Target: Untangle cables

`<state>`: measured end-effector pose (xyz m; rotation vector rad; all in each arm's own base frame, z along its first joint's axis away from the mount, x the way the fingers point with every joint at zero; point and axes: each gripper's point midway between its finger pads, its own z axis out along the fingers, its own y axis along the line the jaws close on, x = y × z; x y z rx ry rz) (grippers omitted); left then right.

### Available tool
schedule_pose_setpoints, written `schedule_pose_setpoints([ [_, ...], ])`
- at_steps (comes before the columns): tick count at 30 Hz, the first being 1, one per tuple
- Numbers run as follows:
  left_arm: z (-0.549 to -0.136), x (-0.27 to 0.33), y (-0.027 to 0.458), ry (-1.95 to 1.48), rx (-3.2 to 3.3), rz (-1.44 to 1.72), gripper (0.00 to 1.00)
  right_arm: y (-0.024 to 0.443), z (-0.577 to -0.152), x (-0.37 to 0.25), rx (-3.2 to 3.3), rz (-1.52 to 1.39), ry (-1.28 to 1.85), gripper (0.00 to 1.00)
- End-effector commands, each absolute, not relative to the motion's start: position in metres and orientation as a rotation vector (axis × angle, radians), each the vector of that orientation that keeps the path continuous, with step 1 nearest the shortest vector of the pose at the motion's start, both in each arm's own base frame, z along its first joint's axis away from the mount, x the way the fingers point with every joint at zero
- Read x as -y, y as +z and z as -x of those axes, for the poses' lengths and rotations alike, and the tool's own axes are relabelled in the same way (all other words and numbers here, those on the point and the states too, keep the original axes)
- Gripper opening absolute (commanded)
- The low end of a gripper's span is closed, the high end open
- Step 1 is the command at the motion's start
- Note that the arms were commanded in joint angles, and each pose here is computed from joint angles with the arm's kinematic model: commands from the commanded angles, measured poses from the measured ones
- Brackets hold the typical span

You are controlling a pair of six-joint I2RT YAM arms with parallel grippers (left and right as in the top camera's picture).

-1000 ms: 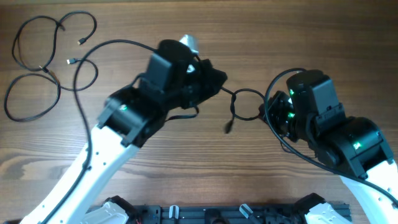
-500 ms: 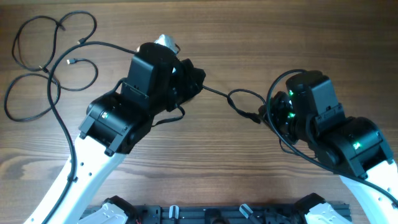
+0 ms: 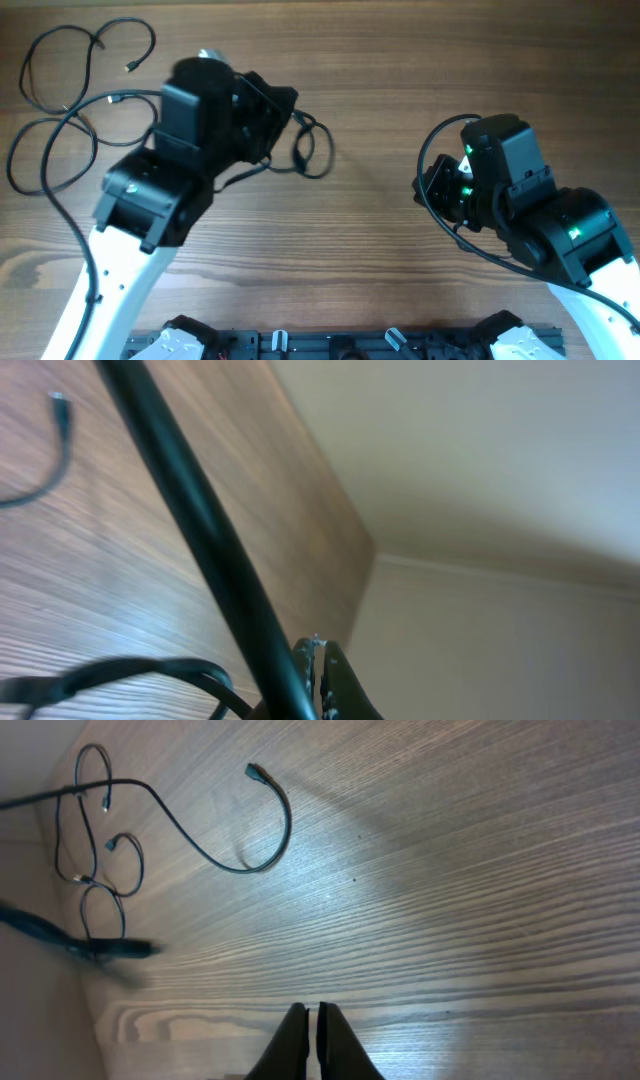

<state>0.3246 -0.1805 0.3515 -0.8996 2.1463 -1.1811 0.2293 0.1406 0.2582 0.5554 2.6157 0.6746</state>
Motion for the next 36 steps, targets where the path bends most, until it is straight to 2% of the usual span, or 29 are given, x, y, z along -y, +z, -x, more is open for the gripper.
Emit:
schedule_pose_setpoints([
  [1, -0.308, 0.191, 0.370, -1.378, -2.184, 0.829, 0.04, 0.257, -0.232, -0.138, -2.615, -0.516, 0.641, 0.04],
  [4, -0.300, 0.199, 0.373, -1.451, -2.223, 0.783, 0.04, 0.258, -0.234, -0.139, -2.609, -0.518, 0.648, 0.06],
  [7, -0.301, 0.200, 0.370, -1.414, -2.236, 0.700, 0.04, 0.266, -0.241, -0.146, -2.571, -0.481, 0.698, 0.21],
  [9, -0.302, 0.199, 0.359, -1.356, -2.276, 0.666, 0.04, 0.288, -0.244, -0.176, -2.511, -0.192, 0.873, 0.26],
  [12, -0.303, 0.195, 0.332, -1.276, -2.365, 0.752, 0.04, 0.325, -0.228, -0.220, -2.331, 0.341, 1.133, 0.47],
  [15, -0.300, 0.201, 0.318, -1.290, -2.435, 0.806, 0.04, 0.331, -0.225, -0.224, -2.286, 0.419, 1.155, 0.77],
  [16, -0.299, 0.206, 0.319, -1.324, -2.452, 0.787, 0.04, 0.327, -0.227, -0.222, -2.299, 0.403, 1.130, 0.81],
  [21, -0.294, 0.227, 0.337, -1.476, -2.436, 0.677, 0.04, 0.303, -0.234, -0.220, -2.406, 0.359, 1.080, 0.80],
  [22, -0.294, 0.228, 0.337, -1.482, -2.435, 0.684, 0.04, 0.298, -0.235, -0.221, -2.429, 0.354, 1.078, 0.77],
  [24, -0.296, 0.227, 0.337, -1.473, -2.429, 0.709, 0.04, 0.288, -0.235, -0.223, -2.480, 0.349, 1.088, 0.64],
  [34, -0.298, 0.226, 0.337, -1.467, -2.419, 0.730, 0.04, 0.272, -0.240, -0.226, -2.543, 0.328, 1.079, 0.27],
  [36, -0.297, 0.226, 0.337, -1.472, -2.422, 0.727, 0.04, 0.268, -0.242, -0.227, -2.558, 0.323, 1.077, 0.14],
])
